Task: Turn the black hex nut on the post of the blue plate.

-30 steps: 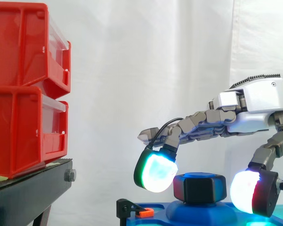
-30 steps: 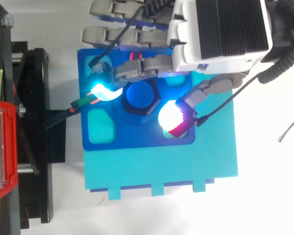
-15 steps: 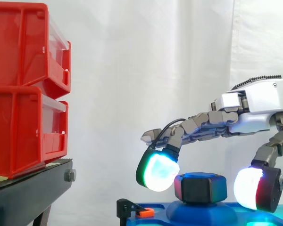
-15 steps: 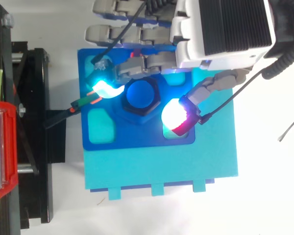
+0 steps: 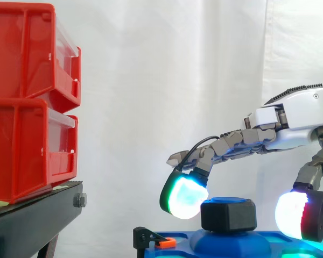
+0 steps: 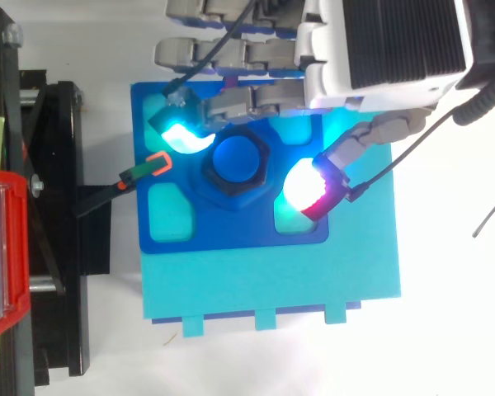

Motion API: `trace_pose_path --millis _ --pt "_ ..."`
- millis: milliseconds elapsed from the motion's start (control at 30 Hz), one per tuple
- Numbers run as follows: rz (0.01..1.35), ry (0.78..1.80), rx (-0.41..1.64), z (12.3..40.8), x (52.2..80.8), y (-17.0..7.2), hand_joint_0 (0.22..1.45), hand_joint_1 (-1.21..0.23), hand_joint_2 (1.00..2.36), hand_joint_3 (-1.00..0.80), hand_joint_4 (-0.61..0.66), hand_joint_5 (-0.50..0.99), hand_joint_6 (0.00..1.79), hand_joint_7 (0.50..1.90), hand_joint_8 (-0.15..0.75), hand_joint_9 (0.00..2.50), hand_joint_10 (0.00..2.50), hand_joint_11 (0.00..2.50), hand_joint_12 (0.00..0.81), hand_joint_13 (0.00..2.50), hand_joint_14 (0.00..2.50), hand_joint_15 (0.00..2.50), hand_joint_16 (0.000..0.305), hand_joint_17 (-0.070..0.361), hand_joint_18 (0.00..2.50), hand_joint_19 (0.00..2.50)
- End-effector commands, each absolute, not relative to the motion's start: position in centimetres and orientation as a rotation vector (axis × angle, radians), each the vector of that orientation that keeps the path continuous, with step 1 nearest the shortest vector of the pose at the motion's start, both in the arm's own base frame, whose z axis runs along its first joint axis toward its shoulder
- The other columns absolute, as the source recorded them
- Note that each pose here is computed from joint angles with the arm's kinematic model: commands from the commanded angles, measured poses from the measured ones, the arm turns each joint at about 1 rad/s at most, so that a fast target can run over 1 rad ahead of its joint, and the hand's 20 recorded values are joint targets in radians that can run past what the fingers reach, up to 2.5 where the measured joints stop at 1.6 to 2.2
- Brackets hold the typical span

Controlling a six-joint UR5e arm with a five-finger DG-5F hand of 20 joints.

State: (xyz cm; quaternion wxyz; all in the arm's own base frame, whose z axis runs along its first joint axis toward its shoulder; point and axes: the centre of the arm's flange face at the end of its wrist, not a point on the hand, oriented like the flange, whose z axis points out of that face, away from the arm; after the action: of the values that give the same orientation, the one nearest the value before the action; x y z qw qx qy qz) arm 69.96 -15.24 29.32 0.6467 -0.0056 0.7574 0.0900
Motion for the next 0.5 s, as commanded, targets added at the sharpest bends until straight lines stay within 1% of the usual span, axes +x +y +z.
trace_pose_path --millis 0,200,467 --pt "0.198 1.731 -0.022 29.7 70.0 -15.4 0.34 -0.66 1.0 -0.5 0.06 -0.3 0.5 0.67 0.174 0.0 0.0 0.0 0.377 0.0 0.0 0.0 0.06 0.135 0.0 0.02" --pt "0.185 1.746 -0.042 30.9 69.5 -15.5 0.35 -0.65 1.0 -0.5 0.06 -0.3 0.5 0.67 0.172 0.0 0.0 0.0 0.376 0.0 0.0 0.0 0.06 0.135 0.0 0.02" --pt "0.168 1.755 -0.054 31.5 69.1 -15.7 0.35 -0.65 1.0 -0.5 0.06 -0.3 0.5 0.67 0.171 0.0 0.0 0.0 0.375 0.0 0.0 0.0 0.06 0.134 0.0 0.03"
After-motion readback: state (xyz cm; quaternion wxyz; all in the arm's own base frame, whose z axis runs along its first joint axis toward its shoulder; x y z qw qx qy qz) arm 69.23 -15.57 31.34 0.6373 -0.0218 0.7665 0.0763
